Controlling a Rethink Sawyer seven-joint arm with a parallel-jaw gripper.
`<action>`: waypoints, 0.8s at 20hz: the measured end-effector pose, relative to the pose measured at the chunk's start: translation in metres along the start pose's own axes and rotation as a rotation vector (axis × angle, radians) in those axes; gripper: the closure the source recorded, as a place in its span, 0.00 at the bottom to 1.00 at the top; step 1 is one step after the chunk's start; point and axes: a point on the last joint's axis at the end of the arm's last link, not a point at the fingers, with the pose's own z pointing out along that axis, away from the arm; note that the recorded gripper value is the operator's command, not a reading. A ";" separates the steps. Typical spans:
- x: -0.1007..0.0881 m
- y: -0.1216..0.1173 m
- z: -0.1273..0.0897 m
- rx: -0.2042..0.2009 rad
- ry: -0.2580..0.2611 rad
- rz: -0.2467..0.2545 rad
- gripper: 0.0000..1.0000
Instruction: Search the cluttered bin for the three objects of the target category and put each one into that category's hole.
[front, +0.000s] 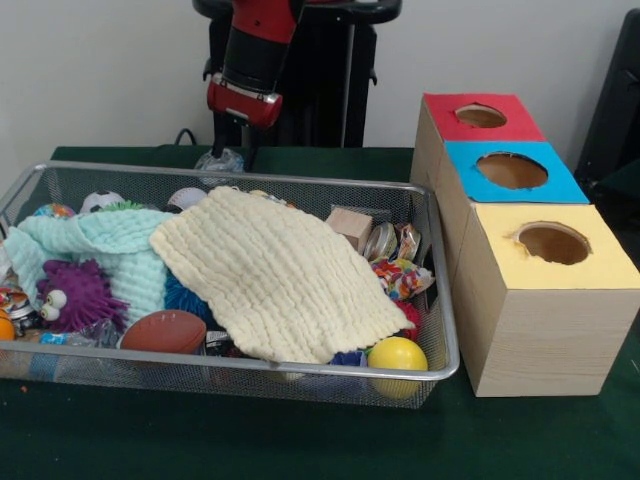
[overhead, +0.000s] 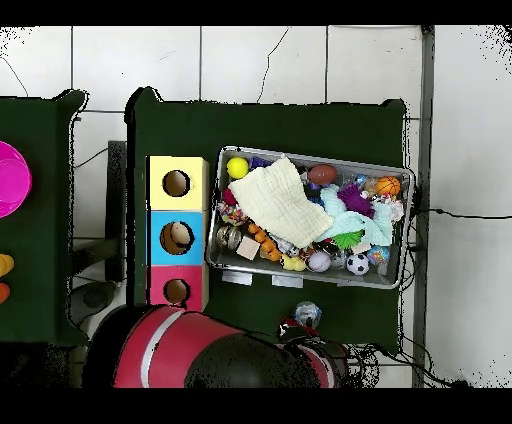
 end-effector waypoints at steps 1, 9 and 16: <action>0.000 0.000 0.000 -0.001 0.000 -0.001 1.00; -0.008 0.008 -0.001 -0.035 -0.015 0.010 1.00; -0.008 0.014 0.000 -0.048 -0.013 0.013 1.00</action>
